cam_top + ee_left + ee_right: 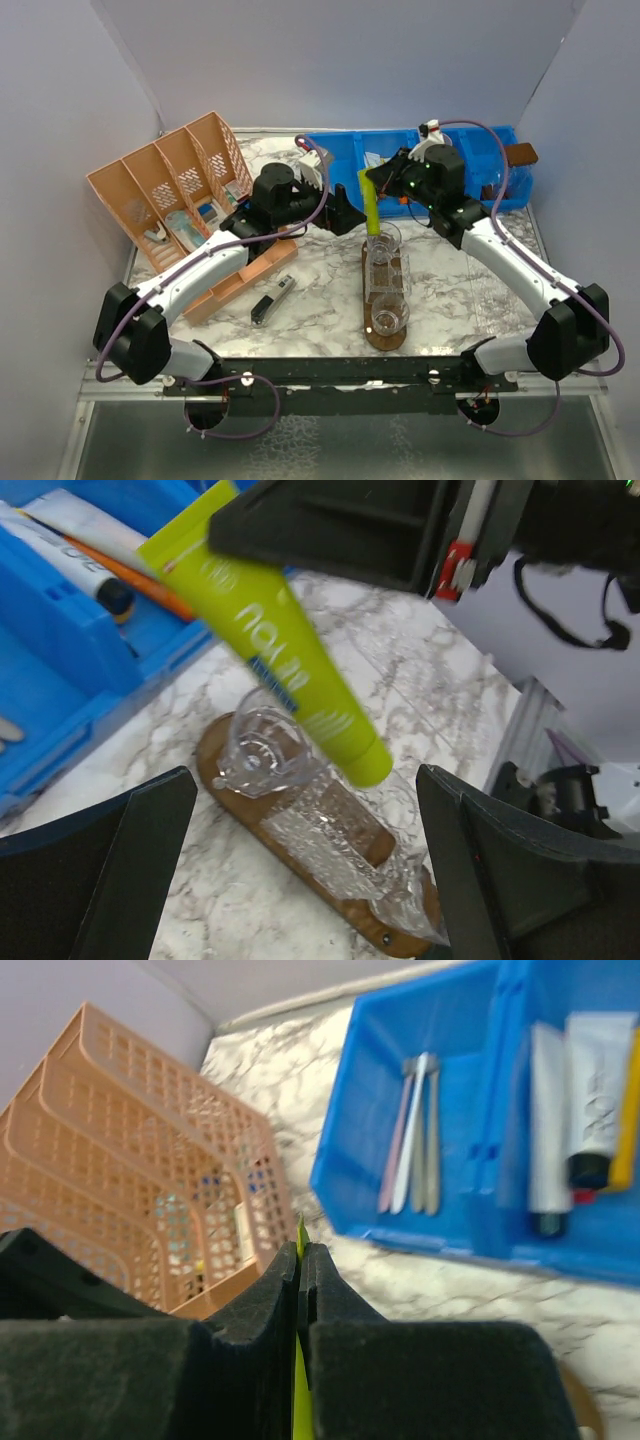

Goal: Prepare toiletry sets of a toothbrush and toothpaste on the tray
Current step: Pick up the toothpaste from the storage box.

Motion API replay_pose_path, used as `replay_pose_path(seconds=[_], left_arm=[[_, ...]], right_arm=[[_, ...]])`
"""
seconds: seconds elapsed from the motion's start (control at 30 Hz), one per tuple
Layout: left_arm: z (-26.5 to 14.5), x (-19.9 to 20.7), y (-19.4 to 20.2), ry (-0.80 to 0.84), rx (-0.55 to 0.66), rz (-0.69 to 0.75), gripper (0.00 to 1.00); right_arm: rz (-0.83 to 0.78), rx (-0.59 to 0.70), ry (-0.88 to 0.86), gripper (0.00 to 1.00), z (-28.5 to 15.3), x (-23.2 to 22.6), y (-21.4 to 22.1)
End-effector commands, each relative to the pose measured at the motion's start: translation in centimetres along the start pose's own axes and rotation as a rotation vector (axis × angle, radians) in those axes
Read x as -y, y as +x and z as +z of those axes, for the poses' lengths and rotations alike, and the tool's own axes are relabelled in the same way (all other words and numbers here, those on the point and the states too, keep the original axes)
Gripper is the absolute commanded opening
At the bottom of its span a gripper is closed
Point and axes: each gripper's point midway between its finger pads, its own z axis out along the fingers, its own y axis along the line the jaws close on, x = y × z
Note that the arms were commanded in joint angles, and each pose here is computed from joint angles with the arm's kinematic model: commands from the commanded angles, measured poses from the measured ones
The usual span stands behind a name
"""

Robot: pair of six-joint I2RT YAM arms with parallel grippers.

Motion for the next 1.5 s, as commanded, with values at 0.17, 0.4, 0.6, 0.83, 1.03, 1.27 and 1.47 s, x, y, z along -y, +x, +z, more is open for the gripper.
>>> replay_pose_path(seconds=[0.17,0.4,0.6,0.83,1.03,1.27,1.47], left_arm=[[1.8,1.5,2.7,0.145,-0.097,-0.123,0.91],[2.1,-0.8,3.2,0.017,-0.118,-0.132,0.76],[2.2,-1.2,3.5,0.0,-0.132,-0.118,0.56],[2.2,-2.0,3.4,-0.036,-0.144,-0.066,0.3],[1.9,-2.7,2.8,-0.07,-0.139,0.014,0.26],[1.3,-1.9,2.6,-0.059,-0.139,0.22,0.25],[0.7,1.6,4.3,0.025,-0.155,0.457,0.25]], right_arm=[[0.274,0.162,-0.081,0.01,-0.5,-5.3,-1.2],[0.348,0.183,-0.031,0.01,-1.0,-4.6,-0.9],[0.359,0.168,-0.041,0.01,-1.2,-4.7,0.1],[0.247,0.135,-0.024,0.03,-2.3,-4.3,0.6],[0.039,0.004,0.007,0.39,-5.3,-3.2,2.7],[-0.162,-0.208,-0.001,0.7,-10.6,-3.5,4.0],[-0.202,-0.328,-0.02,0.74,-13.9,-4.5,4.0]])
